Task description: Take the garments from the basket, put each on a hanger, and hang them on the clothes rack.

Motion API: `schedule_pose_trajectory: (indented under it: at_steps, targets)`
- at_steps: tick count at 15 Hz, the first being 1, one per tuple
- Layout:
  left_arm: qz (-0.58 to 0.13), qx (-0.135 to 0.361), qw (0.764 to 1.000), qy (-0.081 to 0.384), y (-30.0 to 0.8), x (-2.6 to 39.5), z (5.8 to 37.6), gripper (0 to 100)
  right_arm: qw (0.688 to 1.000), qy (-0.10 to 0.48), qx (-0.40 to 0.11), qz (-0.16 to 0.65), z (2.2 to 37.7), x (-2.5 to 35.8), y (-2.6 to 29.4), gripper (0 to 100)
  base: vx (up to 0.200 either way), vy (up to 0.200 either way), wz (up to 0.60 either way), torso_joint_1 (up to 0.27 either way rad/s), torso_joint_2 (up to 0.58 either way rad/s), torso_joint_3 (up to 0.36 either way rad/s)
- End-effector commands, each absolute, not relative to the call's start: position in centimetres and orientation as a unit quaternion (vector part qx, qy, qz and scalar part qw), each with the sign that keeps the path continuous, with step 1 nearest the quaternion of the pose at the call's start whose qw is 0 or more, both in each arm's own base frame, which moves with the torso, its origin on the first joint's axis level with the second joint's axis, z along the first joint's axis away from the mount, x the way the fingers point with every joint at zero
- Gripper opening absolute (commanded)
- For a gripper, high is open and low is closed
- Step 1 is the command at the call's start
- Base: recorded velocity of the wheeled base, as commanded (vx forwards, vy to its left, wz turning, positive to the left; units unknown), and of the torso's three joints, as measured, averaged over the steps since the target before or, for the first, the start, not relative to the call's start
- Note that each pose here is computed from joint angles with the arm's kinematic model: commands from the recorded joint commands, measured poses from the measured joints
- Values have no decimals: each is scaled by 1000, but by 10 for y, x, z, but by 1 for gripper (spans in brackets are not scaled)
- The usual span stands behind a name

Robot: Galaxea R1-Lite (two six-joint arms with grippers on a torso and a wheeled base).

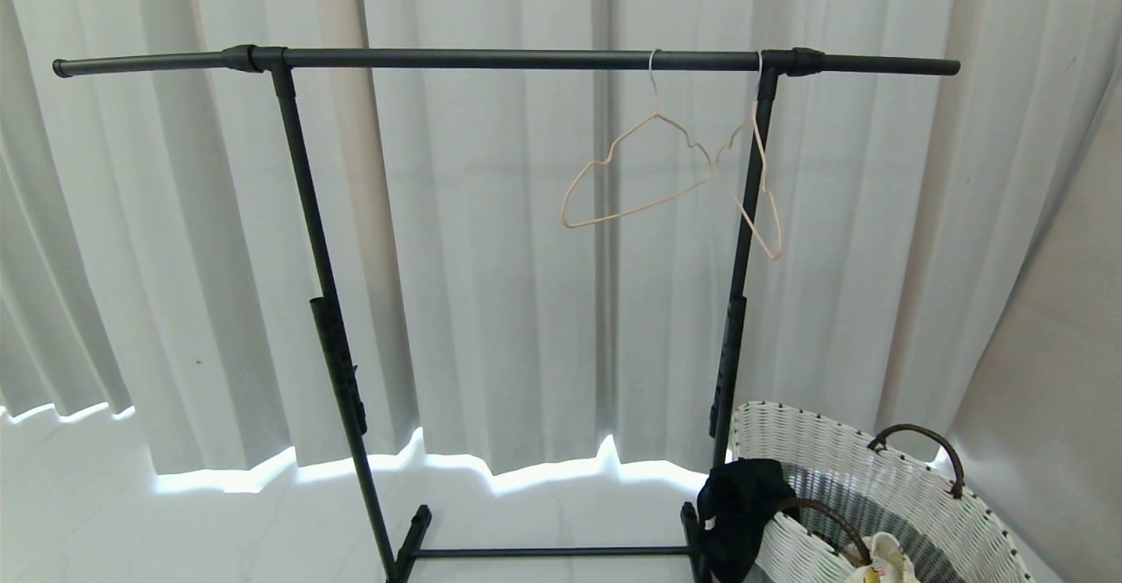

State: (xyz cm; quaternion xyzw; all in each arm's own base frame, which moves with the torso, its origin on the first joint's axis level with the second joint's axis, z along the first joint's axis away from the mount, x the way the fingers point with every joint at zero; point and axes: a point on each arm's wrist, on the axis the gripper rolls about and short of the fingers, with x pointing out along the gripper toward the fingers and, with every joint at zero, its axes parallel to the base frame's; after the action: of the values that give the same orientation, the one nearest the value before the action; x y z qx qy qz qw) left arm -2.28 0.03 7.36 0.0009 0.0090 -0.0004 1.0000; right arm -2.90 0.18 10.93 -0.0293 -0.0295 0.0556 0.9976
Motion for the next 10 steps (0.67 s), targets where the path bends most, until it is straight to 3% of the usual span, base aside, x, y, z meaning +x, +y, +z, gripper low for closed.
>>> schedule_pose_trajectory:
  at_steps: [1,3,6,10]
  targets:
    - [0,1,1000,9,0,-23,74,100,991,75,-52,94,152,1,3,100,0,0,0,0,0,0]
    - [0,1,1000,9,0,-23,74,100,968,201,-110,102,146,37,4,100,0,0,0,0,0,0]
    - [0,1,1000,9,0,-23,74,100,910,337,-189,148,125,81,6,100,0,0,0,0,0,0]
    - [0,1,1000,9,0,-23,74,100,873,407,-208,171,98,144,9,100,0,0,0,0,0,0]
